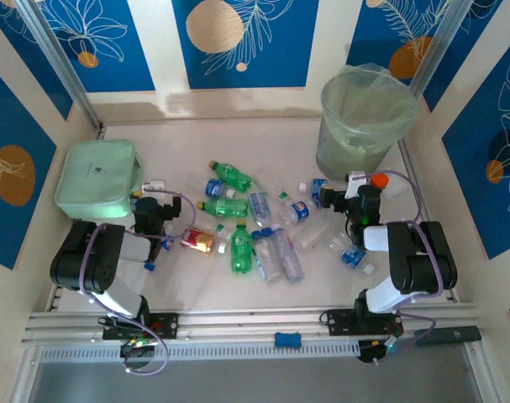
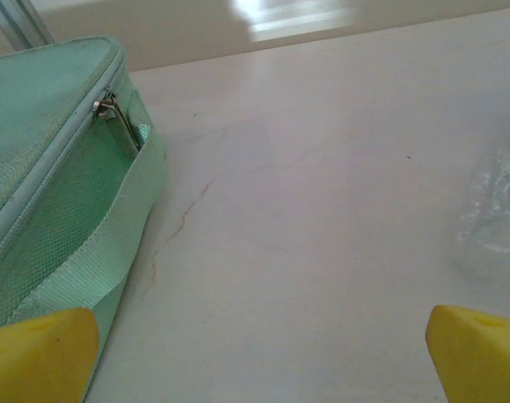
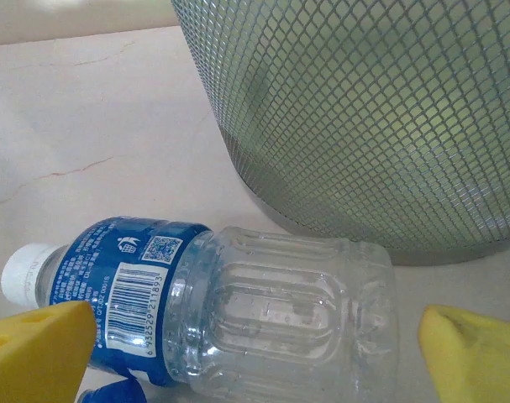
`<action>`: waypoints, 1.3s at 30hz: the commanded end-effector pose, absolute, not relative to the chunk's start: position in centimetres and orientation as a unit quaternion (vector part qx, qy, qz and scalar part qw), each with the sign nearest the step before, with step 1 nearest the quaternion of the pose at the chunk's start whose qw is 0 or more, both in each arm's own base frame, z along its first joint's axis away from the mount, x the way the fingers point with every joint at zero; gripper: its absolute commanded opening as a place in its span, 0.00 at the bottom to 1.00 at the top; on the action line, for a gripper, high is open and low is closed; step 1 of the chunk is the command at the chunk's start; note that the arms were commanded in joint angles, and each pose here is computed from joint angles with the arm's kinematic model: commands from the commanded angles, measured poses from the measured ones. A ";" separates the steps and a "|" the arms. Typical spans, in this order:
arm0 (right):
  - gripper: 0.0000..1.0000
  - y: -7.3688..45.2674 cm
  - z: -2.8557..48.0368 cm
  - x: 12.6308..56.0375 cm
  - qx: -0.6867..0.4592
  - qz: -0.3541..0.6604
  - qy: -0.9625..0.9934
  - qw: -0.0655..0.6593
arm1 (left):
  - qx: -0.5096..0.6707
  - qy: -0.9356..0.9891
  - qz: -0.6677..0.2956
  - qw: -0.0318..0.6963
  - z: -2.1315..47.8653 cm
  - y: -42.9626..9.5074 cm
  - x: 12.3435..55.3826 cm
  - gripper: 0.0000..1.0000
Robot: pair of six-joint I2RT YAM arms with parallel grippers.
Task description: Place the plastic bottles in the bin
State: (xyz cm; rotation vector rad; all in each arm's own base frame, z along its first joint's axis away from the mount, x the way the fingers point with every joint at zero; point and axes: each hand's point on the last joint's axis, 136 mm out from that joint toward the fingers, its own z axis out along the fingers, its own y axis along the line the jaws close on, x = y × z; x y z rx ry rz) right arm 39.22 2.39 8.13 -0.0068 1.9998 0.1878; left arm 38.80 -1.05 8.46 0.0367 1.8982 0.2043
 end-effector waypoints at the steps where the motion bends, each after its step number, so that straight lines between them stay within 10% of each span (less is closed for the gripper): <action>1: 0.99 2.8 9.3 39.6 -0.013 0.086 0.828 0.553 | 0.009 0.803 0.079 0.591 9.6 -1.0 39.3 1.00; 39: 1.00 2.4 12.7 38.7 -0.002 0.051 0.820 0.570 | 0.015 0.801 0.099 0.590 13.0 -1.2 38.7 0.99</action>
